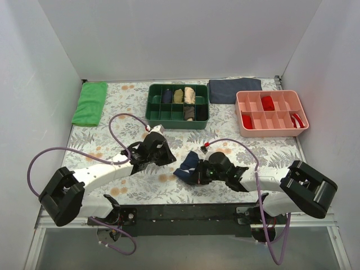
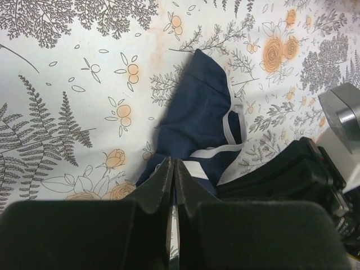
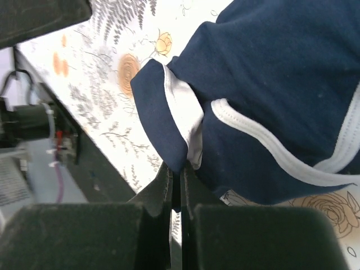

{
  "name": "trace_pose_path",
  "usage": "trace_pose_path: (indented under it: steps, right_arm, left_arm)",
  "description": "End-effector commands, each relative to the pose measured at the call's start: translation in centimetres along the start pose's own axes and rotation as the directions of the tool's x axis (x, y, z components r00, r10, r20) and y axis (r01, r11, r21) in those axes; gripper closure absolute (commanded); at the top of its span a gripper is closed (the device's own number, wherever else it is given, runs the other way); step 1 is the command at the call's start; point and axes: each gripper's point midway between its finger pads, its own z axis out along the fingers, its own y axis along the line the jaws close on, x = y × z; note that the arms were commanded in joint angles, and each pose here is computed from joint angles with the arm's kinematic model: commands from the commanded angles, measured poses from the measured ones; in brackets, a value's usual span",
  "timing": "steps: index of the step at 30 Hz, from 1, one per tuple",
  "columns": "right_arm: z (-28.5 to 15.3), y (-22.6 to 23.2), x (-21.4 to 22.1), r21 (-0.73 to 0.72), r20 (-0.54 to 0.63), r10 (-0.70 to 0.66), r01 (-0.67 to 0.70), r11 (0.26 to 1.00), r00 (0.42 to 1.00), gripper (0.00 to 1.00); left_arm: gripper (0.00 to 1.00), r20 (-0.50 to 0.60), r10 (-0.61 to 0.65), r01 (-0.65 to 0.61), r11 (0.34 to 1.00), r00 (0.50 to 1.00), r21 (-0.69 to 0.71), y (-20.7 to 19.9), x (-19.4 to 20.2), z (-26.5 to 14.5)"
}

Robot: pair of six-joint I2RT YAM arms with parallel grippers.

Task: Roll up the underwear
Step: Roll the underwear to the center of the board.

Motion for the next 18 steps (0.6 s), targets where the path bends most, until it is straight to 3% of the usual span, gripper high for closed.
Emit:
trace_pose_path:
  steps: [1, 9, 13, 18]
  right_arm:
    - [-1.2, 1.7, -0.6, -0.13, -0.005, 0.171, -0.17, 0.977, 0.985, 0.99]
    - [-1.9, 1.5, -0.1, -0.186, -0.06, 0.326, -0.331, 0.925, 0.943, 0.99]
    - [-2.8, 2.6, -0.5, -0.276, -0.091, 0.431, -0.439, 0.855, 0.898, 0.99]
    - [-2.6, 2.2, -0.5, -0.246, -0.116, 0.51, -0.523, 0.816, 0.852, 0.99]
  left_arm:
    - [1.0, 0.048, 0.037, -0.04, 0.996, 0.998, 0.076, -2.1, -1.5, -2.1]
    - [1.0, 0.028, 0.057, -0.06, 0.992, 0.998, 0.115, -2.3, -0.8, -3.2]
    - [1.0, 0.004, 0.1, -0.099, 0.981, 0.995, 0.167, -2.8, -0.1, -3.5]
    - [1.0, 0.004, 0.123, -0.122, 0.973, 0.992, 0.196, -2.8, 0.5, -3.9]
